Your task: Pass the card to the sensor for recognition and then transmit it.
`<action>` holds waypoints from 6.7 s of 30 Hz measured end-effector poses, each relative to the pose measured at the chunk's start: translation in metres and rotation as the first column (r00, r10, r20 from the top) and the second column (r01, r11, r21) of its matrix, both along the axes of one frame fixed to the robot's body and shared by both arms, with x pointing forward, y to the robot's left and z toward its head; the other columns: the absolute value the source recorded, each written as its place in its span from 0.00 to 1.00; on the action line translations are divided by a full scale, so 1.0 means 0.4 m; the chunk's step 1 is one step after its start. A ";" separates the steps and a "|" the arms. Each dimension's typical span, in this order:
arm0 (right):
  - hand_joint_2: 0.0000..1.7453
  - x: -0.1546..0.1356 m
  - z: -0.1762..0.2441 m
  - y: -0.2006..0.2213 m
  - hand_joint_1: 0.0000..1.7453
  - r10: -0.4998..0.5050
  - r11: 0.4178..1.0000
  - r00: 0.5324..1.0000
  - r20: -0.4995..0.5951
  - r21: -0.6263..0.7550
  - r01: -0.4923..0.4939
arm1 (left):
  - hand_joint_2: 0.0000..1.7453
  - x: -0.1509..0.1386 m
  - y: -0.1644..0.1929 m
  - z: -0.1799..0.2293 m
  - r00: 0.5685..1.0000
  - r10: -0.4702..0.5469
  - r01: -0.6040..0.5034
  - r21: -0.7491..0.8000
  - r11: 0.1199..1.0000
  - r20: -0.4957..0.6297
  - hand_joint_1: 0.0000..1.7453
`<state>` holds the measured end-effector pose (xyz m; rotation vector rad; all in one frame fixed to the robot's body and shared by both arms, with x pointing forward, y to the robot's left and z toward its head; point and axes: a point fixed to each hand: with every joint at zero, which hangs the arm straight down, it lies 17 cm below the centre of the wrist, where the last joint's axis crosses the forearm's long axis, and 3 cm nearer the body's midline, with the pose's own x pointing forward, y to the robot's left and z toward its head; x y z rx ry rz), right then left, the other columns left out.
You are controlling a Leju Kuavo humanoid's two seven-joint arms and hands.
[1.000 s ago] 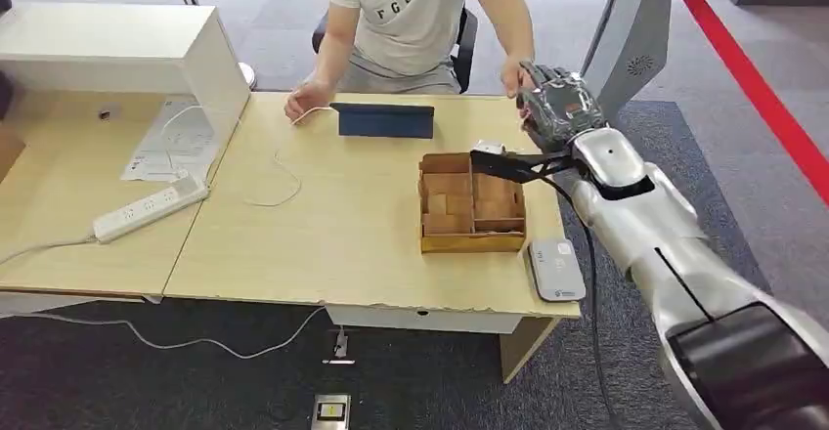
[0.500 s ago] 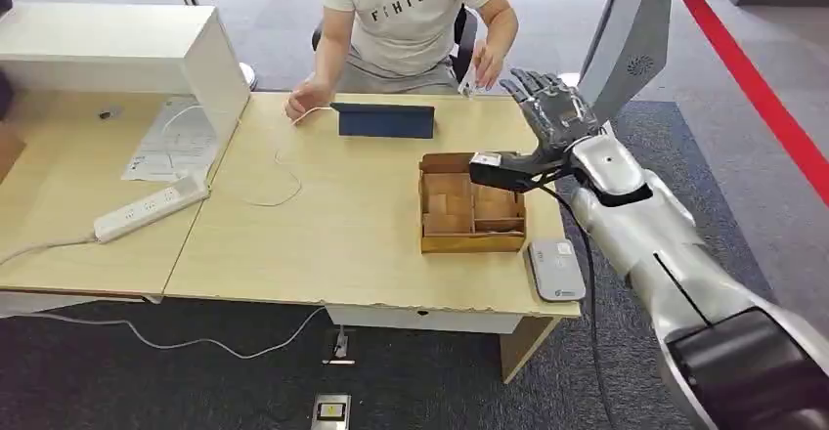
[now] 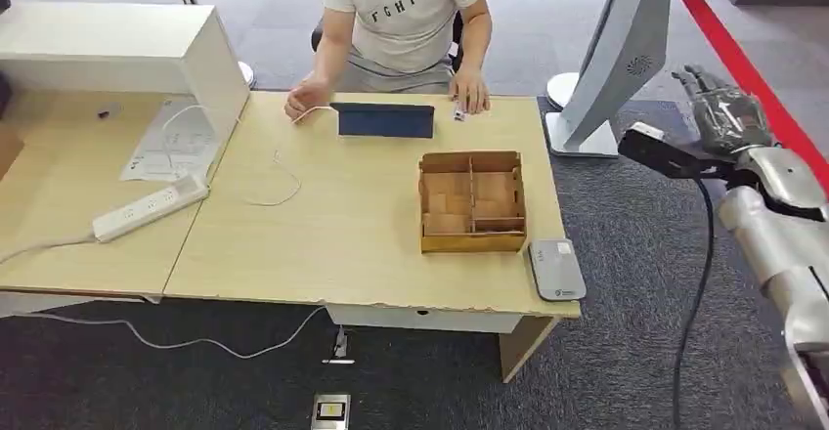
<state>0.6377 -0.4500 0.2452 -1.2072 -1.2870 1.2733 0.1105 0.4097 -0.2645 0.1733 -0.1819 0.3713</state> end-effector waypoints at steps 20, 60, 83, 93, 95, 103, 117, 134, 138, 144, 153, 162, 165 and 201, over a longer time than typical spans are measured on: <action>0.00 -0.233 -0.066 -0.044 0.00 0.056 0.976 0.991 -0.120 0.216 -0.029 | 0.00 0.000 0.082 0.013 0.999 0.047 -0.047 0.076 0.996 -0.005 0.00; 1.00 -0.283 -0.232 0.647 0.00 0.211 0.944 0.976 -0.062 0.272 -0.186 | 0.00 0.018 0.022 0.004 1.000 0.003 -0.002 0.062 0.998 -0.013 0.00; 1.00 -0.253 -0.264 0.629 0.00 0.164 0.982 0.975 -0.151 0.116 -0.147 | 0.00 0.014 0.019 0.003 1.000 0.016 -0.015 0.052 0.999 -0.012 0.00; 1.00 -0.248 -0.309 0.663 0.00 0.191 0.980 0.969 -0.153 0.091 -0.179 | 0.00 0.019 0.007 0.003 1.000 -0.005 0.005 0.032 0.999 -0.002 0.00; 1.00 -0.244 -0.333 0.666 0.00 0.191 0.980 0.967 -0.169 0.090 -0.178 | 0.00 0.021 0.008 0.003 1.000 -0.009 0.009 0.034 0.999 0.000 0.00; 1.00 -0.227 -0.392 0.698 0.00 0.209 0.975 0.955 -0.210 0.121 -0.187 | 0.00 0.018 0.011 0.003 1.000 -0.012 0.012 0.042 0.999 -0.004 0.00; 1.00 -0.203 -0.462 0.684 0.00 0.160 0.987 0.954 -0.254 0.065 -0.148 | 0.00 0.015 0.013 0.003 1.000 -0.012 0.012 0.046 0.999 -0.008 0.00; 1.00 -0.177 -0.491 0.586 0.00 0.105 0.990 0.955 -0.276 -0.057 -0.125 | 0.00 0.001 0.024 0.001 0.999 0.023 -0.021 0.062 0.998 -0.030 0.00; 1.00 -0.179 -0.496 0.587 0.00 0.114 0.989 0.952 -0.284 -0.056 -0.135 | 0.00 -0.003 0.026 0.001 0.999 0.026 -0.024 0.067 0.997 -0.038 0.00; 1.00 -0.185 -0.505 0.598 0.00 0.126 0.988 0.947 -0.295 -0.047 -0.146 | 0.00 -0.005 0.029 0.001 0.999 0.026 -0.023 0.073 0.997 -0.043 0.00; 1.00 -0.199 -0.517 0.633 0.00 0.147 0.986 0.941 -0.305 -0.034 -0.165 | 0.00 -0.005 0.028 0.001 0.999 0.025 -0.021 0.074 0.997 -0.044 0.00; 1.00 -0.213 -0.537 0.634 0.00 0.145 0.986 0.938 -0.314 -0.035 -0.164 | 0.00 -0.005 0.027 0.001 0.999 0.014 -0.011 0.074 0.997 -0.045 0.00; 1.00 -0.212 -0.535 0.634 0.00 0.145 0.986 0.940 -0.309 -0.036 -0.164 | 0.00 -0.005 0.027 0.001 0.999 0.011 -0.008 0.075 0.997 -0.045 0.00; 1.00 -0.236 -0.574 0.621 1.00 0.133 0.984 0.936 -0.327 -0.068 -0.164 | 0.00 -0.002 0.023 0.001 0.999 -0.003 0.005 0.068 0.998 -0.038 0.00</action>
